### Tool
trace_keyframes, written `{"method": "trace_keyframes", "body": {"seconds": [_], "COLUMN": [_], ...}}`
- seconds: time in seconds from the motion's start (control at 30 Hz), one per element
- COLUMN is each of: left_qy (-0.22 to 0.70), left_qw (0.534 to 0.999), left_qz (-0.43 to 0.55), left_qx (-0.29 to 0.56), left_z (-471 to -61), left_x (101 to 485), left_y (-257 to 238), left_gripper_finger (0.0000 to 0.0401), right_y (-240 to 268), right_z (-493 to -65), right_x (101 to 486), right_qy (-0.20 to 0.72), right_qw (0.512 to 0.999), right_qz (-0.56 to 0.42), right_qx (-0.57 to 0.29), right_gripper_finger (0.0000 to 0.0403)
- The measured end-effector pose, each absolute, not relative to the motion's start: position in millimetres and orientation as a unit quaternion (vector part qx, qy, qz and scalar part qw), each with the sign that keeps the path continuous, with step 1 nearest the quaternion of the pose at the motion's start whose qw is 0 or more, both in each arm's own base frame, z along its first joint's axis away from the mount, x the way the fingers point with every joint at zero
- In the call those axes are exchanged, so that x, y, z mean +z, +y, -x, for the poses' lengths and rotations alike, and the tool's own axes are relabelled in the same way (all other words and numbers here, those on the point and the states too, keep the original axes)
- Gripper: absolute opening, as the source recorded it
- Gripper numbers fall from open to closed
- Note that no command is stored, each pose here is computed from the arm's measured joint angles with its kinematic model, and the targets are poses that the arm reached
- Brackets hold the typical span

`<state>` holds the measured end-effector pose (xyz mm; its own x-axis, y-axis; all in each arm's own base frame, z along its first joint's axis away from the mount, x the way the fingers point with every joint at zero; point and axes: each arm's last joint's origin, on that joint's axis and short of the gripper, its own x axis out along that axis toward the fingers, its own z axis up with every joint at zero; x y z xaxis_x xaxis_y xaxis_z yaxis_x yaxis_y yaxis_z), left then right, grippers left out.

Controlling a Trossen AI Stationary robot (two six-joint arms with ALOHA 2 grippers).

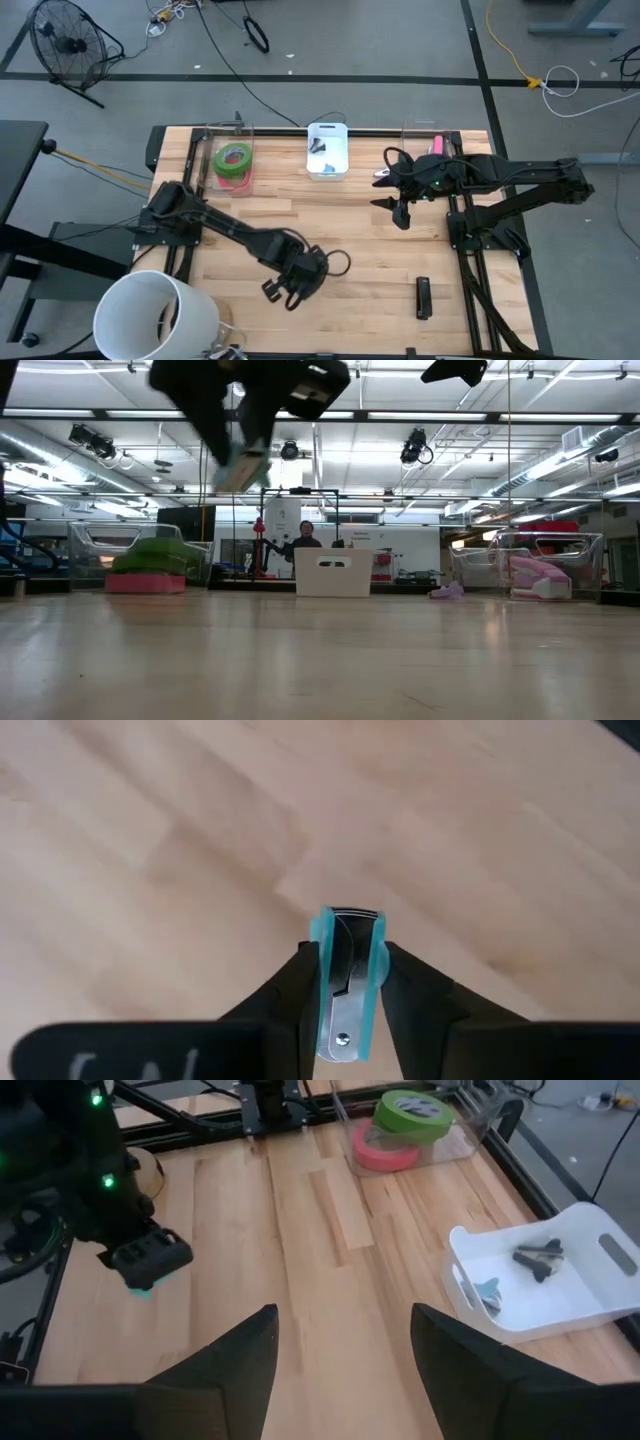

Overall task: Pick and place Stapler, Stapler remover, tape
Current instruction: Put the light blue staple remover into the white bin

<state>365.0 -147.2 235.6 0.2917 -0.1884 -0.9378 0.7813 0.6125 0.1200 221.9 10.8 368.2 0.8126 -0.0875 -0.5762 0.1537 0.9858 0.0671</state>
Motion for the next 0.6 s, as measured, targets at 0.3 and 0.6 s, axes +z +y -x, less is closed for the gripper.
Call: {"method": "trace_keyframes", "body": {"seconds": [0.3, 0.6], "left_qy": [0.488, 0.502], "left_qw": [0.777, 0.787], "left_qz": [-0.286, -0.271], "left_qx": [-0.278, -0.236], "left_z": [-384.0, -391.2], "left_x": [273.5, 286.9], "left_y": [-112.4, -78.9], "left_gripper_finger": [0.0094, 0.0097], "right_y": [6.6, 5.0], "right_z": [-202.6, -183.8], "right_x": [385.5, 396.5], "right_qy": [0.246, 0.216], "right_qw": [0.964, 0.971], "right_qz": [-0.018, -0.020], "right_qx": [-0.100, -0.104], "right_gripper_finger": [0.0226, 0.0226]}}
